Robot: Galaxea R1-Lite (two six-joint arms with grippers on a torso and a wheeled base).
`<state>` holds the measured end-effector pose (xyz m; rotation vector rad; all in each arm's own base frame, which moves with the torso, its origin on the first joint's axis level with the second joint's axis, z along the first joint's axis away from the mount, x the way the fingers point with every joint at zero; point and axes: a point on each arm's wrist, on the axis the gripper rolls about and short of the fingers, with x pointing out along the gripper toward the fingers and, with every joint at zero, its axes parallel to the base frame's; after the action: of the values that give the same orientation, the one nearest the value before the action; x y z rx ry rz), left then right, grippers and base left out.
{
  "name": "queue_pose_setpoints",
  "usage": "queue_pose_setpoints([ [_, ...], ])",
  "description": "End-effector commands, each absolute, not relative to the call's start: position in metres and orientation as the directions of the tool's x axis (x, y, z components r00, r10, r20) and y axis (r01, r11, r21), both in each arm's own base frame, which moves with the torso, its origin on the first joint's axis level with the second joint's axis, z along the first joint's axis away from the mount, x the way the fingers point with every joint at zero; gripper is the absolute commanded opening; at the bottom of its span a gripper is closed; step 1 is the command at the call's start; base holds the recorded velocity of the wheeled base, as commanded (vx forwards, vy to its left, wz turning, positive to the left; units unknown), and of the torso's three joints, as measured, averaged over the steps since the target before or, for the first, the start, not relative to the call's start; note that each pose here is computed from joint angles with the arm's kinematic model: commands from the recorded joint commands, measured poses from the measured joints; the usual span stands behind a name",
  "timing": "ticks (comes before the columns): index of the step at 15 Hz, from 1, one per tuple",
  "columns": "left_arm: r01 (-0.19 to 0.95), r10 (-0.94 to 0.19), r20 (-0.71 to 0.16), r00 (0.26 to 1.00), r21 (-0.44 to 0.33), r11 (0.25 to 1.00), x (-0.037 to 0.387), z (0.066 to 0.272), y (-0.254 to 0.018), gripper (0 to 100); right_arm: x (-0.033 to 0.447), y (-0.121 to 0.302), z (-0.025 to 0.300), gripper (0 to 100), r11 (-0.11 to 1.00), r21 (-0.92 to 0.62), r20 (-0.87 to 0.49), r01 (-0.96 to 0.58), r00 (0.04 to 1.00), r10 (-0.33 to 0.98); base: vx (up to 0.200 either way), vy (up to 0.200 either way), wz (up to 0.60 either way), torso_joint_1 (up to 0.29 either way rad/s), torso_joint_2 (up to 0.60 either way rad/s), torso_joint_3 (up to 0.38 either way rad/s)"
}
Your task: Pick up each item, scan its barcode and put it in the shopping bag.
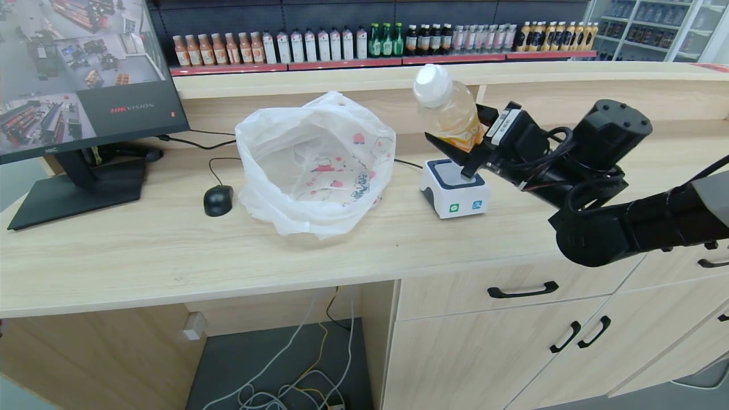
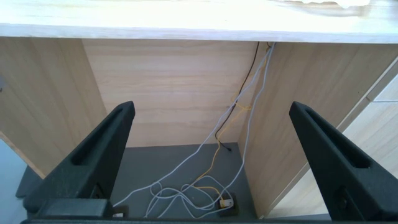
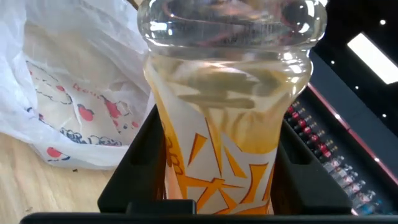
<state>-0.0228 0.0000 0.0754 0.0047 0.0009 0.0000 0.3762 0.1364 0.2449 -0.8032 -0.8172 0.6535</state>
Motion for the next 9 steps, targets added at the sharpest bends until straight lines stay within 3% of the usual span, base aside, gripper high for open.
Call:
queue_pose_setpoints([
  [1, 0.002, -0.002, 0.000, 1.000, 0.005, 1.000, -0.023, 0.075, 0.000, 100, 0.377, 0.136, 0.242, 0, 0.522, -0.832, 0.365, -0.189, 0.523, 0.770, 0.000, 0.000, 0.00, 0.000, 0.00, 0.000],
  [9, 0.000, 0.000, 0.000, 1.000, 0.005, 1.000, -0.023, 0.075, 0.000, 100, 0.387, 0.130, 0.221, 0, 0.422, -0.895, 0.301, -0.146, 0.501, 0.811, 0.000, 0.000, 0.00, 0.000, 0.00, 0.000],
])
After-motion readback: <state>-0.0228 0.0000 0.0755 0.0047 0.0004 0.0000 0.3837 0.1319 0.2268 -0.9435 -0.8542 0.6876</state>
